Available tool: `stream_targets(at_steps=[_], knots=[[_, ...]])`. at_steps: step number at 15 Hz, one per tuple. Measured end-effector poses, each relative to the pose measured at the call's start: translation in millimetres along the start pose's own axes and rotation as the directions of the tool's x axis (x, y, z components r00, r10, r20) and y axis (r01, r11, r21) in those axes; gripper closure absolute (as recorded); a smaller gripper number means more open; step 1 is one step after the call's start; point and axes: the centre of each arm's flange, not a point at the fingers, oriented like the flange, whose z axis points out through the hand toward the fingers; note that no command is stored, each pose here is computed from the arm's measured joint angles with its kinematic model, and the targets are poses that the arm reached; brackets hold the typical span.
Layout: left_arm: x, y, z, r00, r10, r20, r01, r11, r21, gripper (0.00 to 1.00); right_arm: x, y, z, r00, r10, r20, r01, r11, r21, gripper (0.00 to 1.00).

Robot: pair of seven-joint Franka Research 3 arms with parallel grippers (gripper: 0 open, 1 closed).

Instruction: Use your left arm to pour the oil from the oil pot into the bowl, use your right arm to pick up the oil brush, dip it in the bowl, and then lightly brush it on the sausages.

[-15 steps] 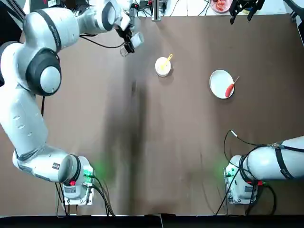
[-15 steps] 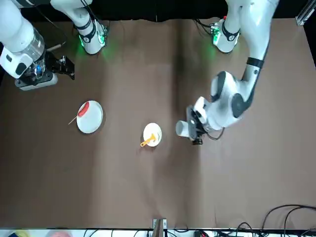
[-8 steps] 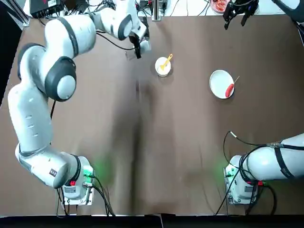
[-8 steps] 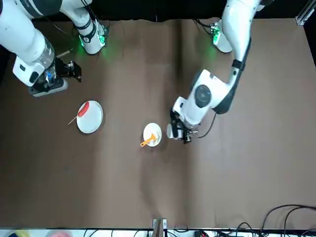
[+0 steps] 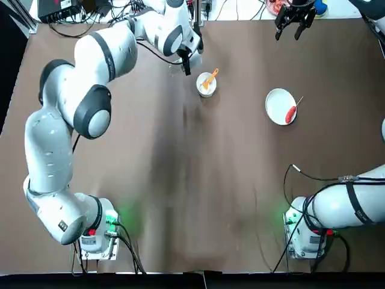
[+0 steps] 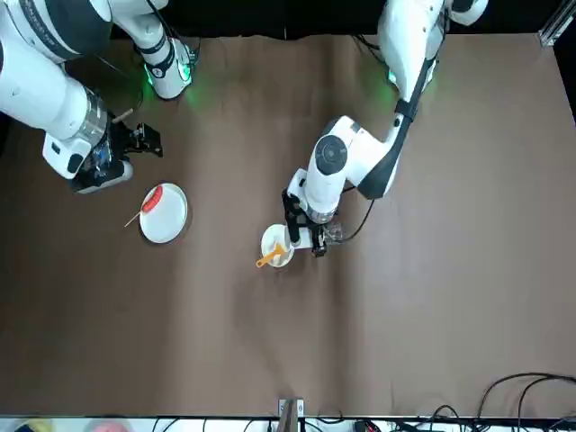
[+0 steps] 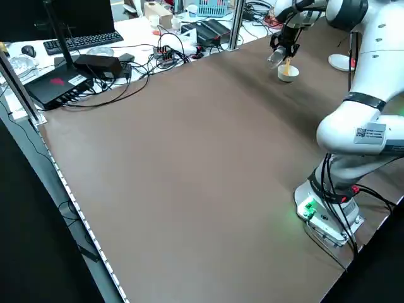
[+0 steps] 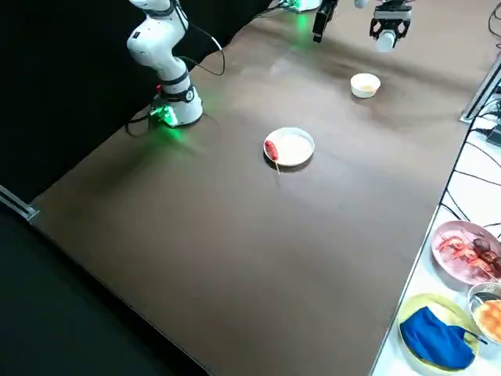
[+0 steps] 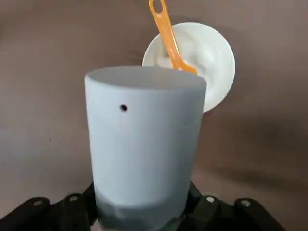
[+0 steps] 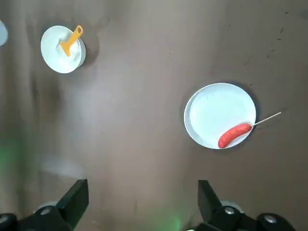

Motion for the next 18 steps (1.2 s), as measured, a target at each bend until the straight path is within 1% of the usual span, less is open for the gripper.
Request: stream_targets(at_steps=[4, 8, 10, 12, 14, 16, 18], knots=[[21.4, 7.9, 15.3, 0.999, 0.027, -0.029, -0.026, 0.999, 0.022, 0.37, 0.5, -2.2, -1.0, 1.000, 0.003, -0.002, -0.003, 0.999, 0.040, 0.00], [20.0, 3.4, 13.6, 0.999, 0.022, -0.030, -0.021, 0.999, 0.029, 0.37, 0.9, 3.6, -2.1, 1.000, 0.013, -0.003, -0.013, 0.999, 0.043, 0.00], [15.5, -2.8, 13.2, 1.000, 0.015, -0.028, -0.014, 0.999, 0.031, 0.37, 1.3, 8.7, -3.5, 1.000, 0.025, -0.005, -0.025, 0.998, 0.061, 0.00], [0.9, -19.9, 11.3, 1.000, 0.005, -0.014, -0.004, 1.000, 0.028, 0.37, 1.6, 13.9, -5.0, 0.999, 0.031, -0.007, -0.030, 0.996, 0.086, 0.00], [-25.0, -47.7, 10.4, 1.000, -0.004, -0.002, 0.004, 1.000, 0.013, 0.37, 1.8, 16.8, -5.7, 0.999, 0.032, -0.008, -0.032, 0.995, 0.092, 0.00], [-52.5, -75.6, 8.8, 1.000, 0.000, -0.026, 0.000, 1.000, -0.021, 0.37, 2.4, 15.6, -4.6, 1.000, 0.029, -0.006, -0.029, 0.995, 0.100, 0.00], [-79.5, -101.0, 3.2, 0.997, 0.005, -0.077, -0.010, 0.998, -0.063, 0.37, 6.2, 10.9, 1.5, 1.000, 0.024, 0.007, -0.025, 0.989, 0.144, 0.00]])
